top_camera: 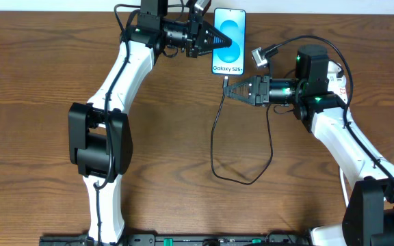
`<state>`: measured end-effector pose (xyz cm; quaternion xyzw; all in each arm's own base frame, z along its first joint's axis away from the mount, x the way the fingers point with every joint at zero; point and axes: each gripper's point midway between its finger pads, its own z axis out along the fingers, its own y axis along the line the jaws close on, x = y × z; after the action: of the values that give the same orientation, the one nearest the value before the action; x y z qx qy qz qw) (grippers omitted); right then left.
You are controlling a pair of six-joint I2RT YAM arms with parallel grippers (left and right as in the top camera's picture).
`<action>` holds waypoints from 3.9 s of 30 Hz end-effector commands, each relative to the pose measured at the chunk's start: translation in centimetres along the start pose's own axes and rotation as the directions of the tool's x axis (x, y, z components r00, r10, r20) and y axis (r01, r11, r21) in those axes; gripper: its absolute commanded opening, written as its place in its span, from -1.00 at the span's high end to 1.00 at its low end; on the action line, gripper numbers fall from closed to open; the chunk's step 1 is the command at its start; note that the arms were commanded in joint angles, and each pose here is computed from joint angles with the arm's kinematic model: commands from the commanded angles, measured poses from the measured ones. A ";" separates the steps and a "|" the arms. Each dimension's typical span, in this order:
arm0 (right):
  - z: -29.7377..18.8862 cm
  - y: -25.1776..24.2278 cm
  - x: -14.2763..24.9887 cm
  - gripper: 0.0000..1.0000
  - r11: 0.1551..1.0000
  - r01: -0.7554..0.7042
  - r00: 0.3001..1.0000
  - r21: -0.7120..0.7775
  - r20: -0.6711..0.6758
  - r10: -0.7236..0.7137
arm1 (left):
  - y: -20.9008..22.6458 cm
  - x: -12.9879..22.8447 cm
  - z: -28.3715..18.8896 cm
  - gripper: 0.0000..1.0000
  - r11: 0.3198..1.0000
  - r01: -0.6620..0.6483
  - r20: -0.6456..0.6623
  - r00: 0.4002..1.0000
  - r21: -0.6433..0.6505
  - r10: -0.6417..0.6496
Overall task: Plug charger to phone and switch on socket
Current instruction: 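Align the plug with the phone's bottom port using the right gripper, then push the plug up into the phone's port with the right gripper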
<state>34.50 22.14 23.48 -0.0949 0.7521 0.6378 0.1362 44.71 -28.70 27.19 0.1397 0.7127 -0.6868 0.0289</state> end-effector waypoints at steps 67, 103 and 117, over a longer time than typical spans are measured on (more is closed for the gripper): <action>-0.4 0.5 -0.8 0.98 0.999 -0.038 0.999 -0.004 0.022 0.038 | -3.2 0.7 -0.2 0.86 0.996 -0.078 -0.032 0.996 0.042 0.079; 0.4 0.3 -0.7 0.98 0.999 -0.052 0.998 0.015 0.026 0.052 | -3.2 0.7 -0.2 0.85 0.996 -0.073 -0.033 0.997 0.042 0.075; -0.3 0.1 -1.2 0.98 0.998 -0.055 0.998 0.019 0.045 0.054 | -3.2 0.7 -0.2 0.85 0.996 -0.075 -0.033 0.997 0.042 0.077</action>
<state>35.01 22.27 23.60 -0.0651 0.7570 0.6378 0.1257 44.76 -28.58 27.22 0.1396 0.7124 -0.6871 0.0297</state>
